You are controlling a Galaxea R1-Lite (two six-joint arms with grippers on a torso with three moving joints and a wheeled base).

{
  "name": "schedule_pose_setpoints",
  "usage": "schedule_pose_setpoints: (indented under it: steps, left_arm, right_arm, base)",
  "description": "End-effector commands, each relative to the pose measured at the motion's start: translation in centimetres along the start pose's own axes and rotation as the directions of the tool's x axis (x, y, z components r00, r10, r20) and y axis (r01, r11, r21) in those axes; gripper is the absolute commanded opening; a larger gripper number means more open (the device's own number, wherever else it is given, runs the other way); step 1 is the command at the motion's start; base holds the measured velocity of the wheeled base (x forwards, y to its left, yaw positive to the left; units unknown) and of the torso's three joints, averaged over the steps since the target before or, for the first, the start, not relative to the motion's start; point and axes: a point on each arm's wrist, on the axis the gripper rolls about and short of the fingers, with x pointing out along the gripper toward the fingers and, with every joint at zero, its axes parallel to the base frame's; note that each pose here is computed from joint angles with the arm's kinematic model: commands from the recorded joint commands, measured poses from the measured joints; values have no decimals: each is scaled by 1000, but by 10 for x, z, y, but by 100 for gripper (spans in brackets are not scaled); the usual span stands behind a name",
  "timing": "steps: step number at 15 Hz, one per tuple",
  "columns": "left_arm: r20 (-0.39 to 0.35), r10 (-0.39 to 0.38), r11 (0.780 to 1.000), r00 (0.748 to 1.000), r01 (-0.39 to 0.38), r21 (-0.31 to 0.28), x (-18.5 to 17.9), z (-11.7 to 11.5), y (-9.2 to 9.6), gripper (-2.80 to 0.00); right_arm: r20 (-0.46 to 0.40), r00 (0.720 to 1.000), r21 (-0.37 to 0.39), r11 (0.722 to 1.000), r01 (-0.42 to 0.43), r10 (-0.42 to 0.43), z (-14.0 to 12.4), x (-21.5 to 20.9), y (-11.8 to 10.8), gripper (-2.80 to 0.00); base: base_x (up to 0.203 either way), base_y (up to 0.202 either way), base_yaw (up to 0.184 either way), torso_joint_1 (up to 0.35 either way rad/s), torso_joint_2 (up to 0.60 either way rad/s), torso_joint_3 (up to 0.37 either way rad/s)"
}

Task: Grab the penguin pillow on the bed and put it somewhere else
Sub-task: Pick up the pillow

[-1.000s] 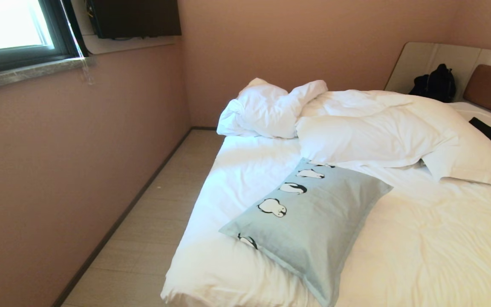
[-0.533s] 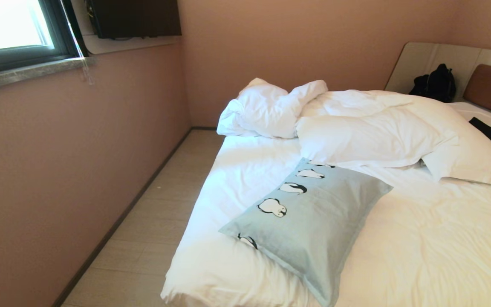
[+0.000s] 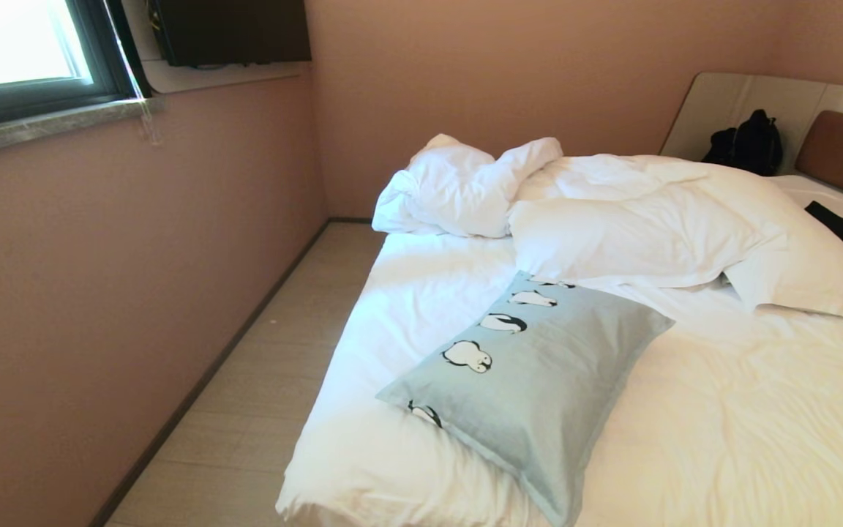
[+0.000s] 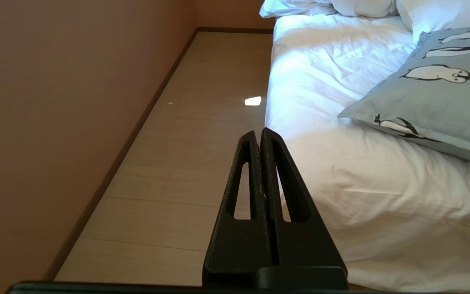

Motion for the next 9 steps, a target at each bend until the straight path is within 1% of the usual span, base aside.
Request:
schedule_pose_setpoints:
  steps: [1,2,5,7,9]
  left_arm:
    - [-1,1,1000,1000,-1,0,0,0,0,-280]
    - [-1,1,1000,1000,-1,0,0,0,0,-280]
    - [-1,1,1000,1000,-1,0,0,0,0,-280]
    - [-1,1,1000,1000,-1,0,0,0,0,-280]
    - [-1,1,1000,1000,-1,0,0,0,0,-280]
  right_arm:
    - [84,996,-2,1000,-18,18,26,-8,0,-280]
    - [105,993,-4,999,-44,44,35,-11,1,-280]
    - [36,997,7,998,-69,69,57,0,1,-280]
    - [-38,994,77,993,-95,98,72,17,1,-280]
    - [-140,980,207,972,-113,143,88,44,2,-280]
  base:
    - [0,0,0,0,0,0]
    - [0,0,0,0,0,0]
    - [0,0,0,0,0,0]
    - [0,0,0,0,0,0]
    - [0,0,0,0,0,0]
